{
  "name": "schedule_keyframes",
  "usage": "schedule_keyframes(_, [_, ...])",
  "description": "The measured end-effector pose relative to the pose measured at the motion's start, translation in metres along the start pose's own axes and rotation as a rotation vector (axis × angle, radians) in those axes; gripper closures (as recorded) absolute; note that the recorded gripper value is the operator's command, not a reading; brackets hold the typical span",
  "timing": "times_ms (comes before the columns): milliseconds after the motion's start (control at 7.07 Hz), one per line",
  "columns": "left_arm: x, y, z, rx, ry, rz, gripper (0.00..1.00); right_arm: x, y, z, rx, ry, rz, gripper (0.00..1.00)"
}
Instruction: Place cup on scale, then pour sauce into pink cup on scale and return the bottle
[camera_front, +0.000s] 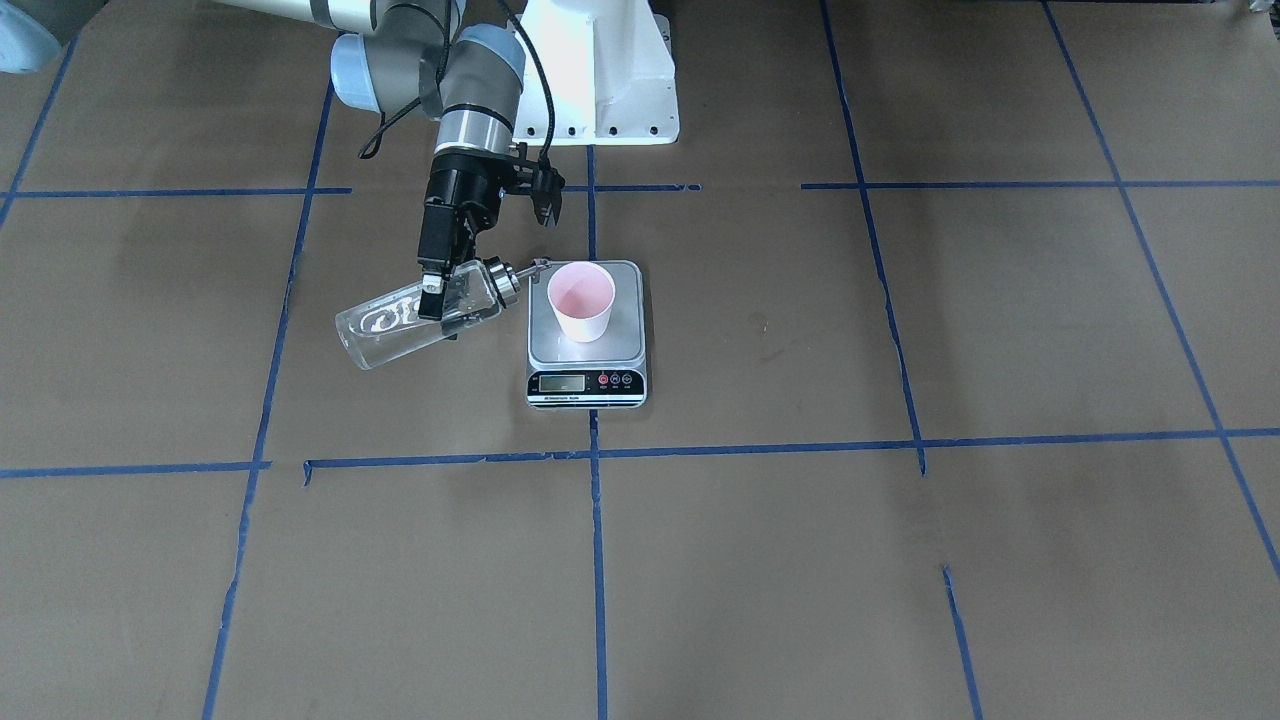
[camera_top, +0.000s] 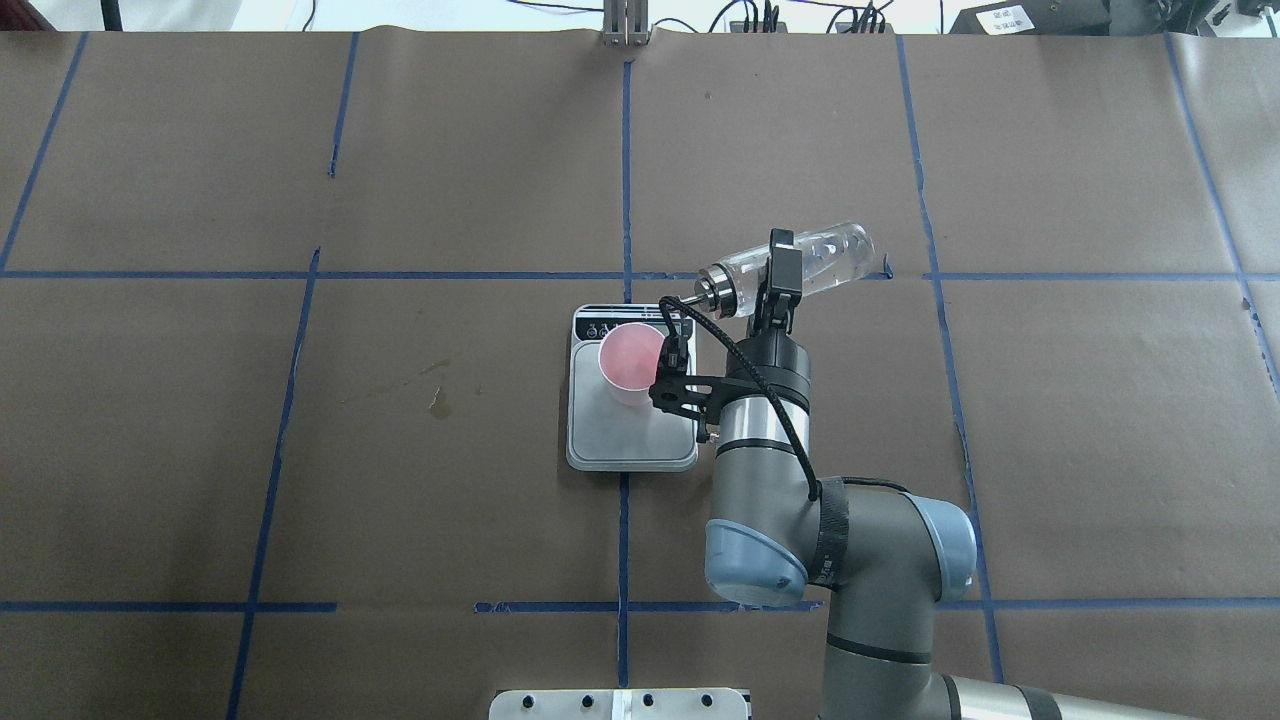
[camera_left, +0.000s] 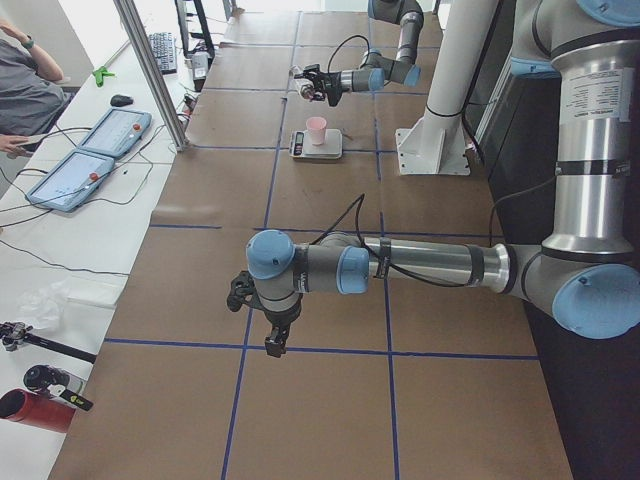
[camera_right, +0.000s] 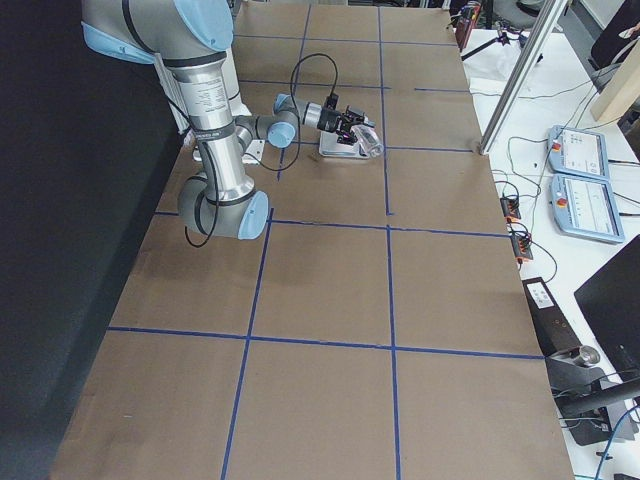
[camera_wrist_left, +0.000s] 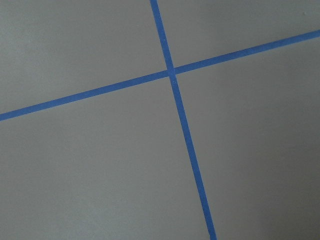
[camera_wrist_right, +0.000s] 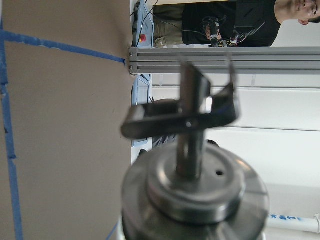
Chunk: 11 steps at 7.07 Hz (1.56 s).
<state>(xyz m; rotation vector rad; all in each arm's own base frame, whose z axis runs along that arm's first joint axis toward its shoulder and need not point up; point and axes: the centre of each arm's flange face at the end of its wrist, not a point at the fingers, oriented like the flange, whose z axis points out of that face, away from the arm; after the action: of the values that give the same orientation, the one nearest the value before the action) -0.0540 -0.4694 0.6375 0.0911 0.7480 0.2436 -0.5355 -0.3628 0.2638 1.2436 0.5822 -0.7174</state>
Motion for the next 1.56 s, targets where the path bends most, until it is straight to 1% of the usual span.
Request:
schedule_keyframes(283, [0.0003,-0.0001,0.0007,-0.001,0.003,0.001,0.0,0.0024,0.0003,-0.0012,-0.003,0.037,-0.102,1.0])
schedule_keyframes(566, [0.0009,-0.0004,0.0003,0.0,0.005,0.001,0.0,0.0024,0.0006,-0.0025,-0.004,0.05,-0.145,1.0])
schedule_keyframes(849, [0.0012,-0.0014,0.0,0.001,0.006,0.002,0.0,0.0024,0.0003,-0.0032,-0.004,0.053,-0.164,1.0])
schedule_keyframes(1557, [0.0023,-0.002,-0.0014,0.004,0.005,0.004,0.0,0.0024,0.0001,-0.0035,-0.004,0.053,-0.168,1.0])
